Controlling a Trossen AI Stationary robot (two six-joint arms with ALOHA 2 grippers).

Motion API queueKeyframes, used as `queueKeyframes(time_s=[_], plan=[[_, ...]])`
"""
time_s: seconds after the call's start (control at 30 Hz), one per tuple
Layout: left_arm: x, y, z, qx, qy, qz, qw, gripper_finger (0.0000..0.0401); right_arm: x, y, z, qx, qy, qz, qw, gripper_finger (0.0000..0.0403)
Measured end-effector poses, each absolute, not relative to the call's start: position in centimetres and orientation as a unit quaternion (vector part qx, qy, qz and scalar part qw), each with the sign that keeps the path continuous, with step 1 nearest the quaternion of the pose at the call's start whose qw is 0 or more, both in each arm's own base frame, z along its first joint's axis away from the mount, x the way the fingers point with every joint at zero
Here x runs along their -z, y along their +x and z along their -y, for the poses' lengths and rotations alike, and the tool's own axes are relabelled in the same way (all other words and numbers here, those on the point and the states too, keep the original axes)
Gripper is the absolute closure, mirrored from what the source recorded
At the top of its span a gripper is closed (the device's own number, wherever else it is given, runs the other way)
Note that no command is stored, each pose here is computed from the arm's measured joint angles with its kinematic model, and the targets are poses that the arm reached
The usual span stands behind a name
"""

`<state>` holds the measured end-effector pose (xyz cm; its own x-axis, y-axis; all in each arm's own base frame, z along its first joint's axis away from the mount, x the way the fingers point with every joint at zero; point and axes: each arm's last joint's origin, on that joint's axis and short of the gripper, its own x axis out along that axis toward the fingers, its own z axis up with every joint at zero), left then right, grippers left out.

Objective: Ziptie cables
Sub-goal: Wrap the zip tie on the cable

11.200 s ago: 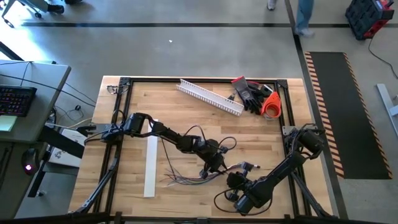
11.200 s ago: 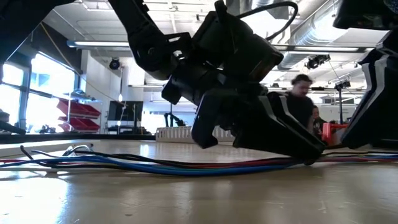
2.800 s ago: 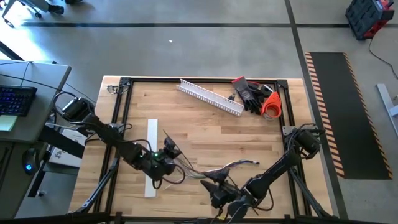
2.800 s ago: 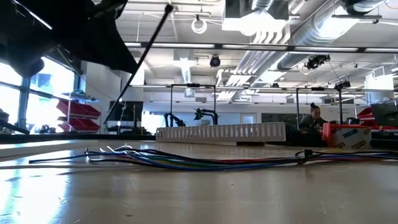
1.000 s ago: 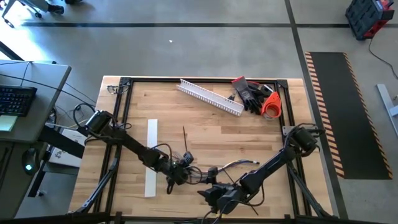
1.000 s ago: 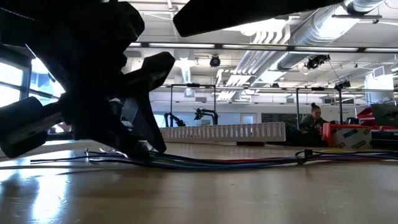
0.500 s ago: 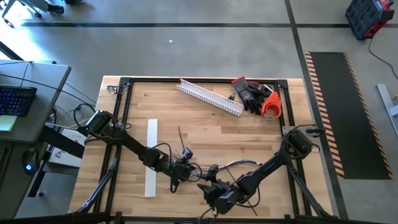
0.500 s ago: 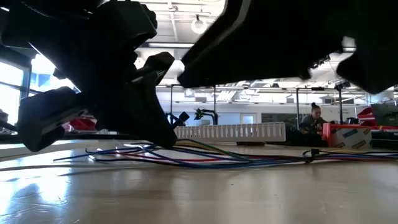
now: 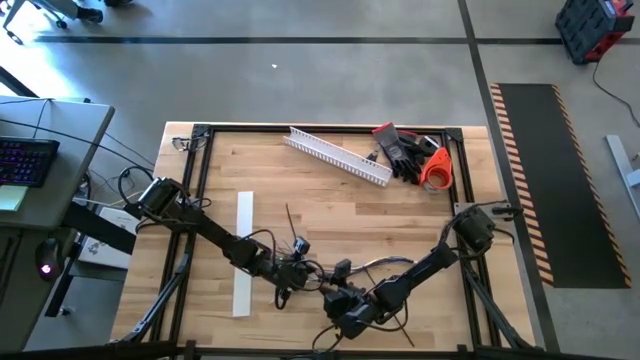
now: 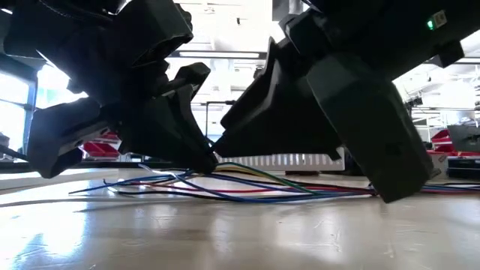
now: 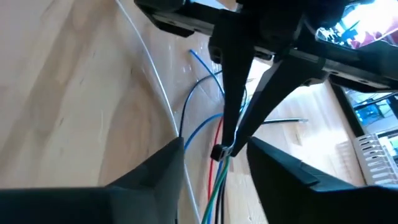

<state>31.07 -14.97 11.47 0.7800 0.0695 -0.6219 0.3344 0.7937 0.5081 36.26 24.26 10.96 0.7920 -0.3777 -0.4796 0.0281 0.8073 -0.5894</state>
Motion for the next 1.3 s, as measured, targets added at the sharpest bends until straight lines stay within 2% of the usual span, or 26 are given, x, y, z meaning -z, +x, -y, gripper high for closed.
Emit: queueKeyframes(time_s=[0.33,0.63,0.73,0.9,1.1,1.3], plan=[[-11.5,31.1,15.0,0.074,0.31,-0.323,0.891,0.0401,-11.0,36.4,-24.1,0.122,-0.29,-0.298,0.901,0.0352],[-11.5,31.1,15.0,0.074,0.31,-0.325,0.891,0.0401,-10.9,36.8,-23.6,0.105,-0.274,-0.308,0.905,0.0397],[-11.5,31.1,15.0,0.073,0.31,-0.325,0.891,0.0401,-10.8,37.2,-23.1,0.103,-0.234,-0.314,0.914,0.0391],[-11.5,31.1,14.9,0.072,0.309,-0.325,0.891,0.0401,-10.6,37.6,-22.2,0.092,-0.202,-0.333,0.916,0.0345],[-11.5,31.1,15.0,0.072,0.308,-0.322,0.892,0.0401,-10.6,37.6,-22.2,0.086,-0.223,-0.336,0.911,0.03],[-11.6,31.1,15.0,0.071,0.305,-0.322,0.894,0.0401,-10.8,37.0,-23.0,0.118,-0.256,-0.317,0.906,0.0289]])
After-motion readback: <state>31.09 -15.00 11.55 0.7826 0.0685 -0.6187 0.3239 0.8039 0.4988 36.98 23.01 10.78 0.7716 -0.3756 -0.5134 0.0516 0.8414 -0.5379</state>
